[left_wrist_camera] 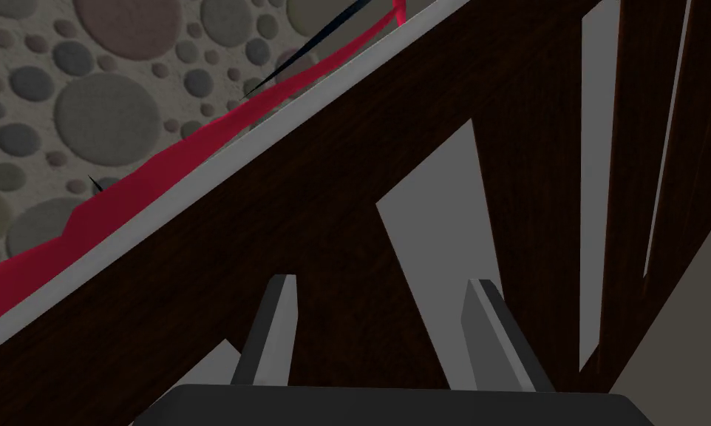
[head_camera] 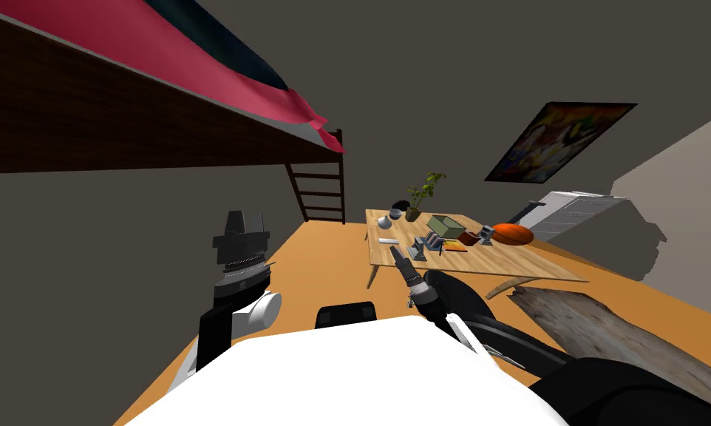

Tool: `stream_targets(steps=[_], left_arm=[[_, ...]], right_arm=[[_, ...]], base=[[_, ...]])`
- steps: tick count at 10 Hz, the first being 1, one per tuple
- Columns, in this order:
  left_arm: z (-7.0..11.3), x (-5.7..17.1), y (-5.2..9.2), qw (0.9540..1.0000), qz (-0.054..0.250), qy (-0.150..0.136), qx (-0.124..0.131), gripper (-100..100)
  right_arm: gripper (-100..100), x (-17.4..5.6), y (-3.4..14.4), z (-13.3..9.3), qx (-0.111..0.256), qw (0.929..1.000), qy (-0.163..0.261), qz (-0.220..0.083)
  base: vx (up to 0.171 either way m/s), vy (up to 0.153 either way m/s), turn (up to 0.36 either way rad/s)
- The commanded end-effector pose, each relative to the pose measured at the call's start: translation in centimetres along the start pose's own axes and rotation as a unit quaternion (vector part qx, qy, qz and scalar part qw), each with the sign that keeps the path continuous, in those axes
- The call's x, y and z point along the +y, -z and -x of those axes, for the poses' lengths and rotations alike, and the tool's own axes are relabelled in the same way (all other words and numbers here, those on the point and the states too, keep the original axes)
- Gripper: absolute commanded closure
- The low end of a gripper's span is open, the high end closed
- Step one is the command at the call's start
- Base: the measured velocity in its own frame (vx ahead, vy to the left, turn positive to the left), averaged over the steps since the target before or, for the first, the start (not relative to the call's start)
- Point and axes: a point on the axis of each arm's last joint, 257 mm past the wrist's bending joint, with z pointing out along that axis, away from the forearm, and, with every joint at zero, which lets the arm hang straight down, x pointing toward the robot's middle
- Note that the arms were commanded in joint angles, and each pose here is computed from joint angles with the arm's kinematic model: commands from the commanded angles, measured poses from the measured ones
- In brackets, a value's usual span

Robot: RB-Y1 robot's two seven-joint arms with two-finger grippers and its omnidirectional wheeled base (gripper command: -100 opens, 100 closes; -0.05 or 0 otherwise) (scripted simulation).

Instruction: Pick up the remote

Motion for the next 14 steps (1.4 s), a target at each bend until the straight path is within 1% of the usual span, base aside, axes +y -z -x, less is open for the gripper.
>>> stream_targets(steps=[1, 2, 3, 4, 5, 6, 7, 8, 9, 10, 11, 12, 13, 14], left_arm=[[0.0, 0.0, 0.0, 1.0, 0.0, 0.0, 0.0, 0], [0.0, 0.0, 0.0, 1.0, 0.0, 0.0, 0.0, 0], [0.0, 0.0, 0.0, 1.0, 0.0, 0.0, 0.0, 0], [0.0, 0.0, 0.0, 1.0, 0.0, 0.0, 0.0, 0], [0.0, 0.0, 0.0, 1.0, 0.0, 0.0, 0.0, 0], [0.0, 0.0, 0.0, 1.0, 0.0, 0.0, 0.0, 0], [0.0, 0.0, 0.0, 1.0, 0.0, 0.0, 0.0, 0], [0.0, 0.0, 0.0, 1.0, 0.0, 0.0, 0.0, 0], [0.0, 0.0, 0.0, 1.0, 0.0, 0.0, 0.0, 0], [0.0, 0.0, 0.0, 1.0, 0.0, 0.0, 0.0, 0], [0.0, 0.0, 0.0, 1.0, 0.0, 0.0, 0.0, 0], [0.0, 0.0, 0.0, 1.0, 0.0, 0.0, 0.0, 0], [0.0, 0.0, 0.0, 1.0, 0.0, 0.0, 0.0, 0], [0.0, 0.0, 0.0, 1.0, 0.0, 0.0, 0.0, 0]], right_arm=[[-100, -2.6, 2.1, -2.3, 0.05, 0.9979, 0.032, -0.027], [-100, -3.3, 2.5, -2.9, 0.061, 0.9967, 0.042, -0.033], [-100, -5.5, 4.6, -4.6, 0.1, 0.9913, 0.065, -0.055], [-100, -5.6, 4.7, -4.8, 0.104, 0.9906, 0.07, -0.054], [-100, -7.9, 7.2, -6.4, 0.146, 0.982, 0.094, -0.076], [-100, -7.9, 7.2, -6.5, 0.149, 0.9812, 0.098, -0.075], [-100, -9.7, 9.5, -7.7, 0.188, 0.9703, 0.124, -0.087], [-100, -10.3, 10.1, -8.0, 0.195, 0.9682, 0.126, -0.094], [-100, -12.2, 12.7, -8.9, 0.235, 0.9541, 0.152, -0.107], [-100, -12.6, 13.2, -9.2, 0.241, 0.9518, 0.154, -0.111], [-100, -13.9, 15.4, -9.6, 0.275, 0.9377, 0.178, -0.115], [-100, -14.7, 16.3, -10.0, 0.285, 0.933, 0.181, -0.124], [-100, -14.9, 16.6, -10.1, 0.287, 0.9321, 0.181, -0.127], [-100, -16.2, 19.0, -10.4, 0.325, 0.9138, 0.208, -0.129]], base=[[0.056, 0.208, 0.253], [0.022, 0.145, 0.07], [0.008, 0.159, 0.177], [0.027, 0.128, 0.077], [0.056, 0.144, 0.194], [0.041, 0.113, 0.076], [0.061, 0.136, 0.175], [0.056, 0.109, 0.084], [0.071, 0.122, 0.19], [0.067, 0.083, 0.089], [0.073, 0.094, 0.19], [0.064, 0.064, 0.144], [0.028, 0.021, -0.015], [0.061, 0.069, 0.188]])
